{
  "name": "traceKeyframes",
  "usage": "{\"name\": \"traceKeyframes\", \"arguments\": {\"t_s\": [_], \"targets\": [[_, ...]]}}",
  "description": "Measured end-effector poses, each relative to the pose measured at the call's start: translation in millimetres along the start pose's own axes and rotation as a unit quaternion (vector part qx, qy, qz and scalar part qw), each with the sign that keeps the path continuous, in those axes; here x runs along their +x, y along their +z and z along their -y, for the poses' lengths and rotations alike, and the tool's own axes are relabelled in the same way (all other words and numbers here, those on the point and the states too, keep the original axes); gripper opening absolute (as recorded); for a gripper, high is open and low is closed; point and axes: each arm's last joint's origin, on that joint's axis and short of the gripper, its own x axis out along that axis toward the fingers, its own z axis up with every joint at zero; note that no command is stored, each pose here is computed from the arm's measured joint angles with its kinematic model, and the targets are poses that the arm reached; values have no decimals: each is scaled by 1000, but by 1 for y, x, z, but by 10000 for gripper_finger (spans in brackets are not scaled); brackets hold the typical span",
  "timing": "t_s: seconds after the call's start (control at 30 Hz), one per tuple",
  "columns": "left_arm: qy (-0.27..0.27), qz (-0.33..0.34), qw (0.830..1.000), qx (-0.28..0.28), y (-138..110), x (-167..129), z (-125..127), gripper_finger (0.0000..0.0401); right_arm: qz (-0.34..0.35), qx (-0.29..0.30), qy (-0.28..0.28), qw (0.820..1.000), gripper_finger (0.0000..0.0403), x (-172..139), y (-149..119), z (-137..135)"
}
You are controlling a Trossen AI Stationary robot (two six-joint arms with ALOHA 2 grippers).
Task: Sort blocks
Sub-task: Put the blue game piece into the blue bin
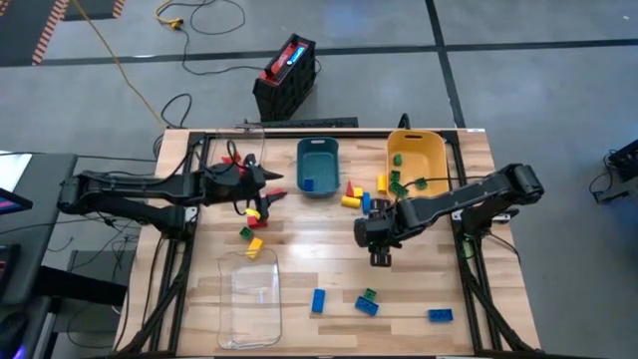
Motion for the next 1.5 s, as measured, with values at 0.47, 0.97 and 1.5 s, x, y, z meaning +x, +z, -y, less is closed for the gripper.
{"name": "traceKeyframes", "arguments": {"t_s": [0.47,0.97,1.5], "targets": [[6,26,1000,-7,9,-1,-1,233,-20,157,-6,987,258,35,7,-13],[4,-2,1000,-7,3,-1,-1,233,-89,316,-68,942,260,73,8,28],[3,-19,1000,18,0,-1,-1,233,-47,354,-93,930,260,88,18,42]]}}
